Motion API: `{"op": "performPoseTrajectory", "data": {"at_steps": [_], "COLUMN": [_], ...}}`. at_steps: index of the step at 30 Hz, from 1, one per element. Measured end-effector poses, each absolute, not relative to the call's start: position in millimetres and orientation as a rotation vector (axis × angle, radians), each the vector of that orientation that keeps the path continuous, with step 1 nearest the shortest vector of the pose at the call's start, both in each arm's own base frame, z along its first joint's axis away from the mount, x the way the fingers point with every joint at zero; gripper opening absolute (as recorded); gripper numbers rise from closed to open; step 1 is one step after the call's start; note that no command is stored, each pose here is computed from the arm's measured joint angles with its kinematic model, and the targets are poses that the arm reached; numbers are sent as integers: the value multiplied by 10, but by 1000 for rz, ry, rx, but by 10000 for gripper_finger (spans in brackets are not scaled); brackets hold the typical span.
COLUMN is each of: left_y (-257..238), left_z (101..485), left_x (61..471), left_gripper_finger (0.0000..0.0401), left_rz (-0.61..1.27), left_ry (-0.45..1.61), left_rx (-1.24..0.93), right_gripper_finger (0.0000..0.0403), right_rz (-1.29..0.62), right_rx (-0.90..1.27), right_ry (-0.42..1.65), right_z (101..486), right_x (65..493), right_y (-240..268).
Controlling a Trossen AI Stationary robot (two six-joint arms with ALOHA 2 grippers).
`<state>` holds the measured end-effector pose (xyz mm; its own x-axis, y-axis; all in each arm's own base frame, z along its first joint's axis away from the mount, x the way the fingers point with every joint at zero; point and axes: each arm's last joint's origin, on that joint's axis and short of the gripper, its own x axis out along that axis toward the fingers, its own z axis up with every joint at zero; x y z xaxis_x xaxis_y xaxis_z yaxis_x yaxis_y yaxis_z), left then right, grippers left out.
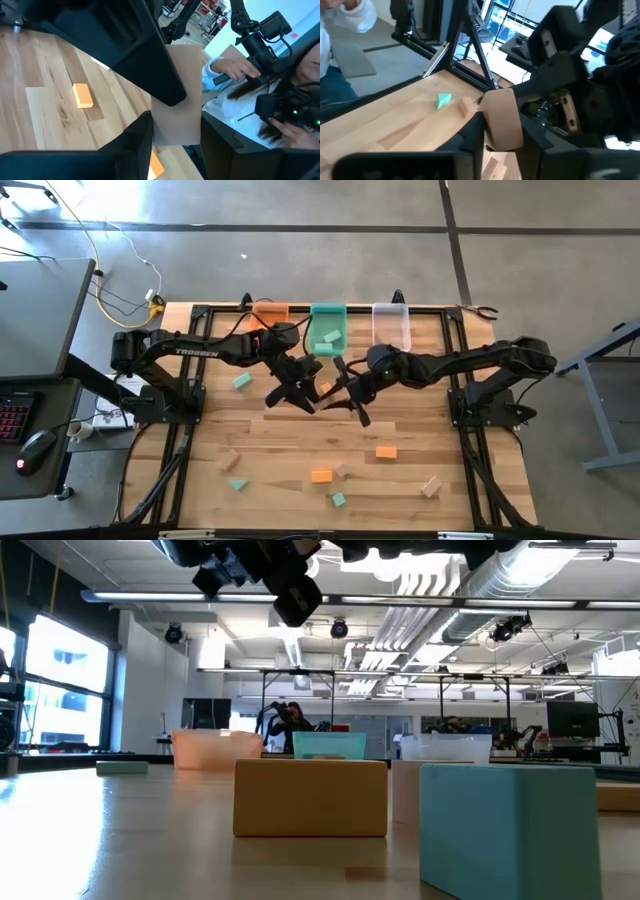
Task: Sort & place blocks by color
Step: Put the brown block into the transparent bin
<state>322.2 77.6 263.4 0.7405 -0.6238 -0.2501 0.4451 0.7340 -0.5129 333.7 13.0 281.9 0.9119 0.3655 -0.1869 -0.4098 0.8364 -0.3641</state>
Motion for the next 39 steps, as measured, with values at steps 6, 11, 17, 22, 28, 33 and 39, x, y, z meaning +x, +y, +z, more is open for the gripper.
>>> {"op": "performPoseTrajectory", "data": {"at_steps": [6,11,17,22,28,33,39], "left_y": [782,807,841,914,1081,1190,1234], "left_z": [2631,2640,2611,2536,2434,2397,2326], "left_x": [3223,3242,3250,3224,3130,3063,2981], "left_gripper_finger": [131,155,191,216,217,216,216], "left_rz": [-597,-495,-380,-197,30,97,139], "left_ry": [423,408,415,485,603,646,744], "left_rx": [-420,-383,-307,-256,-209,-225,-210], "right_gripper_finger": [35,35,35,35,35,35,35], "right_rz": [420,377,248,162,21,-94,-313], "right_rx": [-414,-402,-413,-394,-371,-345,-308], "right_ry": [125,153,268,424,583,700,816], "right_z": [2803,2786,2713,2593,2481,2406,2345], "right_x": [3333,3336,3324,3282,3222,3159,3067], "right_y": [132,111,72,38,-36,-164,-411]}}
